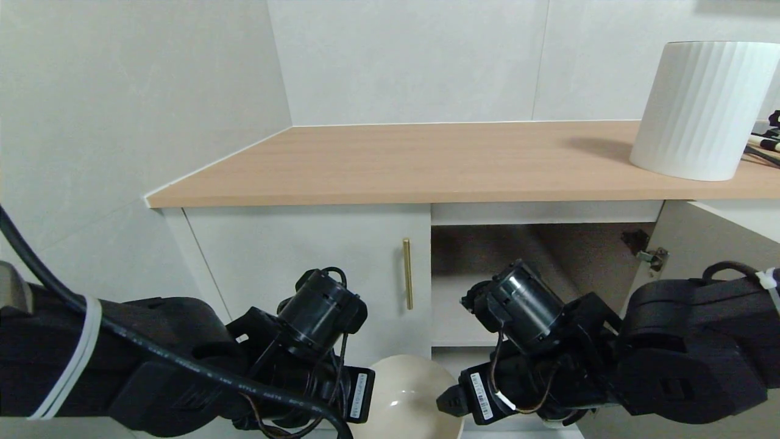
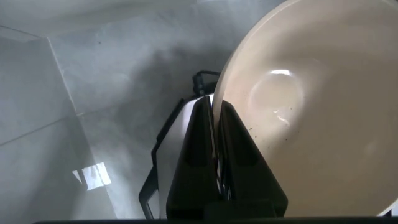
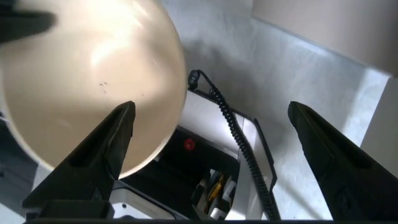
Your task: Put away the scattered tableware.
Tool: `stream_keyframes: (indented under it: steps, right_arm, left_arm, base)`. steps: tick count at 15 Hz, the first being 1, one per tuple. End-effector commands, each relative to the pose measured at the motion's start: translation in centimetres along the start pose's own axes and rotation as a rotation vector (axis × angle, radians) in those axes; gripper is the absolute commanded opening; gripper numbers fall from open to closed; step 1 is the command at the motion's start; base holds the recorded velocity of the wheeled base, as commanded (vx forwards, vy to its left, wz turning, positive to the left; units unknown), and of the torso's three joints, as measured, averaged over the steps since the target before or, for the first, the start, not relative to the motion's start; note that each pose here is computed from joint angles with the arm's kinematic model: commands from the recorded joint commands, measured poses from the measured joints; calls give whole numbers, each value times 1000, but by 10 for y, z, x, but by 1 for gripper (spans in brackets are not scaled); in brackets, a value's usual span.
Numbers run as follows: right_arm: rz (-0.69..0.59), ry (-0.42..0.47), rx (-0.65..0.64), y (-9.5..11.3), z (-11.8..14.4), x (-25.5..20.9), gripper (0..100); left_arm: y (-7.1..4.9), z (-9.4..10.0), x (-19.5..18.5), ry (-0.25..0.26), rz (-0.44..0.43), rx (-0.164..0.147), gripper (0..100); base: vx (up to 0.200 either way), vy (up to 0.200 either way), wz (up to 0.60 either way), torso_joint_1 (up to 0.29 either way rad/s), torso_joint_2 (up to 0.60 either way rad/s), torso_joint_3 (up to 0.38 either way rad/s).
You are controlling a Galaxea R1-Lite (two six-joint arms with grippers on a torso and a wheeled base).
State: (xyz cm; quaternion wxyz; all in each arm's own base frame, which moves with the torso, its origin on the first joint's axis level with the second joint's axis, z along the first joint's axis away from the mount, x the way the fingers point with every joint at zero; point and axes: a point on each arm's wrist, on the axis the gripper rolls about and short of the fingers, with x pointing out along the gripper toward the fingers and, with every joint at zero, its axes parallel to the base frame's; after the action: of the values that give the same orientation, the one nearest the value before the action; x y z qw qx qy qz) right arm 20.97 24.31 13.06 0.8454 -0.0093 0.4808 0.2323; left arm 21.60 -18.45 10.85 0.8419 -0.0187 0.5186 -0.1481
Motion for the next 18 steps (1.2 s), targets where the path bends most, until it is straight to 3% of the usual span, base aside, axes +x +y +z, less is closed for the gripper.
stream_keyframes:
  steps: [1,4,5,18]
  right_arm:
    - [-12,24,2,1,-1,11,100]
    - [-11,23,1,1,-1,10,100]
    - [-12,24,2,1,-1,11,0]
    - [-13,30,1,0,-3,11,0]
  left_arm:
    - [-1,0,-3,-6,-7,2,0]
    - [-1,-1,-2,-4,-5,4,0]
    - [-1,-1,-1,-2,-5,4,0]
    - [-1,-1,0,3,-1,3,0]
  base:
    - [0,0,0,0,0,0]
    - [0,0,0,0,0,0]
    - [0,0,0,0,0,0]
    - [0,0,0,0,0,0]
